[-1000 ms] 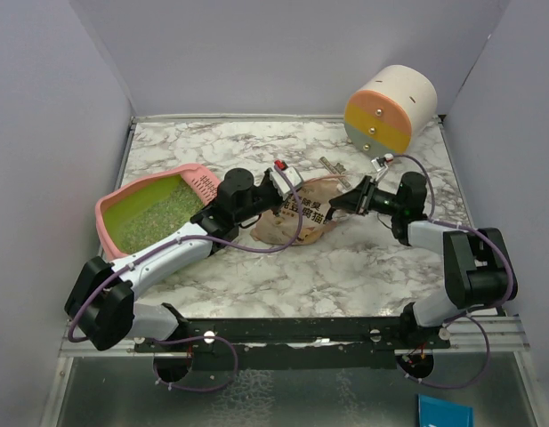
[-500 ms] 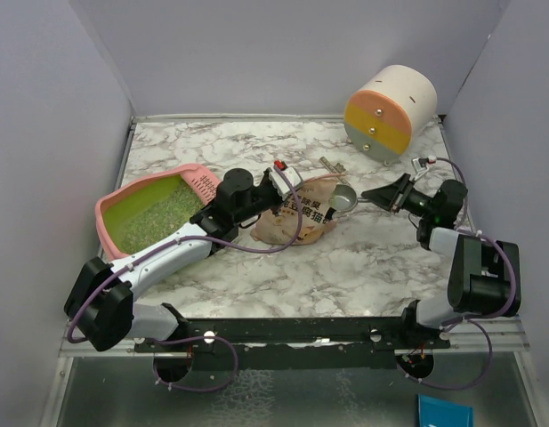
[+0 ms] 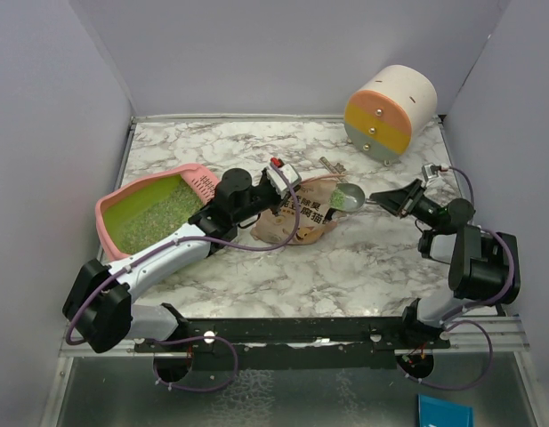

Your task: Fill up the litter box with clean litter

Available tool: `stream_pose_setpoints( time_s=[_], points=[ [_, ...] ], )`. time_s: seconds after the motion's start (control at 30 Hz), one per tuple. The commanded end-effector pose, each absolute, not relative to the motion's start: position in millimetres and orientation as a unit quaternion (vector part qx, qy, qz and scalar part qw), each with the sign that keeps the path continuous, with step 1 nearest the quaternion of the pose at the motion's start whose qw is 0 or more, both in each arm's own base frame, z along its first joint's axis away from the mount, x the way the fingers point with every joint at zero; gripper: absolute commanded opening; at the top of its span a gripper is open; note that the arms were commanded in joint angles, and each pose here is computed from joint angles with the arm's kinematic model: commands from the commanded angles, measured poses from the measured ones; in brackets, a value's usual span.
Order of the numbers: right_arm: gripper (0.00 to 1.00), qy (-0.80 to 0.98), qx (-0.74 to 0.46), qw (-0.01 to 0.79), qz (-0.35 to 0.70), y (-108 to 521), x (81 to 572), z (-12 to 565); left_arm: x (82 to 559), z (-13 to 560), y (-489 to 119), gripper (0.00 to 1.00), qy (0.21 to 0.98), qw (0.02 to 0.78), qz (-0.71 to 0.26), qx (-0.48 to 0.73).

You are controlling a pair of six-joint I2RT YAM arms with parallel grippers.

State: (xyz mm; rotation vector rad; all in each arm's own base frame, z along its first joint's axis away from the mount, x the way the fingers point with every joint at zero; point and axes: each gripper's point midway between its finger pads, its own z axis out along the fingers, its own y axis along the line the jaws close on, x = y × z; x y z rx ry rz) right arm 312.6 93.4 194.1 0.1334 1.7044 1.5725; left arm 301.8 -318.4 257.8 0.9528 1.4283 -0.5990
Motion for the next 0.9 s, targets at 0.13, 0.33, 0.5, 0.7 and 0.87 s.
stream_pose_setpoints(
  time_s=[0.13,0.33,0.5,0.7,0.87],
  points=[
    [0.01,0.635,0.038,0.422,0.646,89.6,309.0,207.2,291.8,344.2,-317.2,0.16,0.547,0.688,-0.304,0.367],
    [0.01,0.647,0.038,0.439,0.623,83.3,317.4,212.0,282.9,362.7,-305.5,0.38,0.543,0.698,-0.305,0.354],
    [0.01,0.655,0.038,0.454,0.603,73.7,322.9,224.4,283.6,370.8,-290.7,0.4,0.57,0.693,-0.276,0.346],
    [0.01,0.671,0.055,0.481,0.562,49.6,336.7,238.3,281.3,378.3,-269.8,0.39,0.579,0.704,-0.241,0.333],
    [0.01,0.671,0.045,0.495,0.55,42.2,345.5,251.0,269.8,383.7,-256.1,0.39,0.58,0.708,-0.238,0.326]
  ],
)
